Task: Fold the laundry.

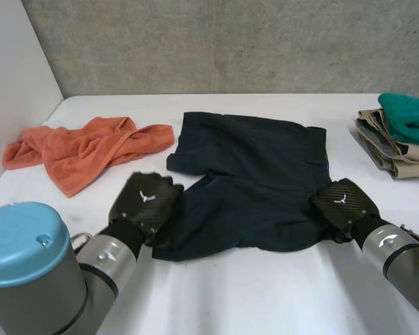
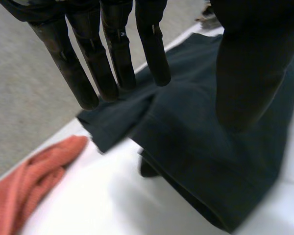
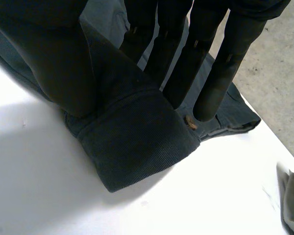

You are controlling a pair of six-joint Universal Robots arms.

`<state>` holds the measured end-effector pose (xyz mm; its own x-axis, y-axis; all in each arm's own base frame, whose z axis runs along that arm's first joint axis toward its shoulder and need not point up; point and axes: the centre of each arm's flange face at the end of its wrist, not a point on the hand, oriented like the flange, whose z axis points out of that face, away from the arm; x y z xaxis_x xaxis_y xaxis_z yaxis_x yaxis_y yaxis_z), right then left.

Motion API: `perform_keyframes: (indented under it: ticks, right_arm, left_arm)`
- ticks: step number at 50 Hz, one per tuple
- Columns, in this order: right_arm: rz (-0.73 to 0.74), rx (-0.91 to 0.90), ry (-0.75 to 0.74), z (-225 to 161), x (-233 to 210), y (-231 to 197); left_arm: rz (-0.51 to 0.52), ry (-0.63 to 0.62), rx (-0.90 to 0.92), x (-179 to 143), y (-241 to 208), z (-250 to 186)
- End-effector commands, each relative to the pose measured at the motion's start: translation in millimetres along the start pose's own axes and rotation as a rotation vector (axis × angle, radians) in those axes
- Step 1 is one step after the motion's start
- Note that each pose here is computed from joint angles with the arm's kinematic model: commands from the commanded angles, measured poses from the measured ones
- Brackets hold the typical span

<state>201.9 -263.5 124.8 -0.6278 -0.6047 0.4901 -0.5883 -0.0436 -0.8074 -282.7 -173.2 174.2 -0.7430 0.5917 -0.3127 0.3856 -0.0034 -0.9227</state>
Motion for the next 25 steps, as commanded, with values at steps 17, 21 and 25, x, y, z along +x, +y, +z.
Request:
perform_keyframes:
  ticks: [17, 21, 25]
  right_arm:
    - [0.013, -0.024, 0.033, 0.2, 3.8, 0.5]
    - [0.014, -0.027, 0.037, 0.4, 4.8, 0.8]
    - [0.015, -0.037, 0.051, -0.2, 6.7, 0.7]
  left_arm:
    - [0.1, 0.069, -0.158, 19.4, 54.2, 35.4]
    - [0.097, 0.053, -0.124, 17.7, 50.5, 44.9]
    - [0.09, 0.013, -0.08, 9.8, 45.9, 52.9]
